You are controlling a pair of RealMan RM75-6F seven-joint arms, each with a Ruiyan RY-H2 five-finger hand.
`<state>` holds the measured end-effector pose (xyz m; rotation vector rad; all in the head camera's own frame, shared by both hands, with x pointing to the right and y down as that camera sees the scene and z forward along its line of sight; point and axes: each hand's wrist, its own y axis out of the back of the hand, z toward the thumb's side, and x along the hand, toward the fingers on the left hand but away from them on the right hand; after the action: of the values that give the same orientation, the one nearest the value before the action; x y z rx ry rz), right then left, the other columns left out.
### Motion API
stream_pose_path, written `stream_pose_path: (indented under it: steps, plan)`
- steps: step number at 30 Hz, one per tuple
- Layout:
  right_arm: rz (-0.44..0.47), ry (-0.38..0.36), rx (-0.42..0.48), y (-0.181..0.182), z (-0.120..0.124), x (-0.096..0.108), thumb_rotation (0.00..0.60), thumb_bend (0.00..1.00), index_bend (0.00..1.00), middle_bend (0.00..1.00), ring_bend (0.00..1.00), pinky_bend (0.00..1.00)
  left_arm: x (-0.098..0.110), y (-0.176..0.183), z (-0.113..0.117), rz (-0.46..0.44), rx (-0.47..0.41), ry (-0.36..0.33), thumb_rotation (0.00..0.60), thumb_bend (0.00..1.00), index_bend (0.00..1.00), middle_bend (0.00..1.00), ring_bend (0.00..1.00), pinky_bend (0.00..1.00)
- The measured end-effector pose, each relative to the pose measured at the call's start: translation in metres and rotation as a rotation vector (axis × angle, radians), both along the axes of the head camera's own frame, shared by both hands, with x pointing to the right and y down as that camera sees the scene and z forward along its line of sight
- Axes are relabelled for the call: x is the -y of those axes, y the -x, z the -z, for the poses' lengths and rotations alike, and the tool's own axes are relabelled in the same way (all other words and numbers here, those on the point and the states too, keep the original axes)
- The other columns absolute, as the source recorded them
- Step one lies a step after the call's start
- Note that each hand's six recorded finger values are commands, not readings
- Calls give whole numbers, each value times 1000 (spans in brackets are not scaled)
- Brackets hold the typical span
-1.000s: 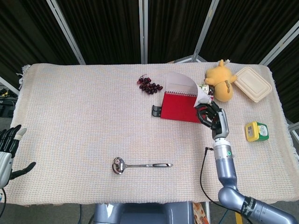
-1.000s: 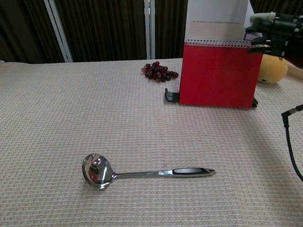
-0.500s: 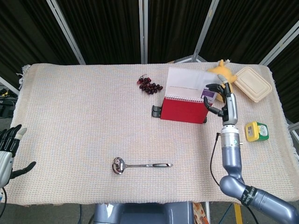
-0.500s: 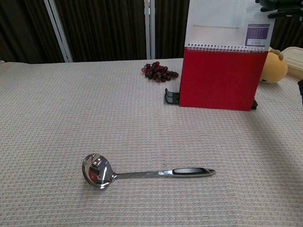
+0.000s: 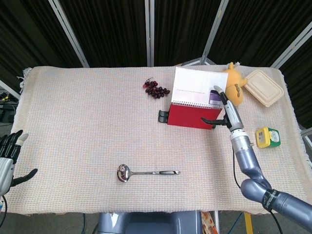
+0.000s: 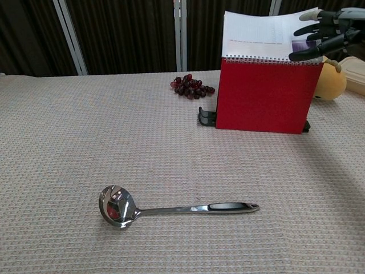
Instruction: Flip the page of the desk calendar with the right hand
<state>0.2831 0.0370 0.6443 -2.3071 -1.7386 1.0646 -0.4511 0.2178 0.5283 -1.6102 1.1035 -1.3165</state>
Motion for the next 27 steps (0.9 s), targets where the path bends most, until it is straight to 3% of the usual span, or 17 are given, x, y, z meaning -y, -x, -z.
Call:
stream_pose_path:
  steps: [19,23,27]
  plan:
    - [21,72,27,9,-33,-4,600,29,0,100,63,48,1,-1,0,-2,-7,2,600,156,0,0,0,0]
    - [25,47,33,10,-28,-2,600,30,0,67,57,28,1,0,-2,1,-4,6,600,156,0,0,0,0]
    - [68,-26,24,13,-9,1,600,45,0,53,11,1,2,2,-4,5,-1,11,600,156,0,0,0,0]
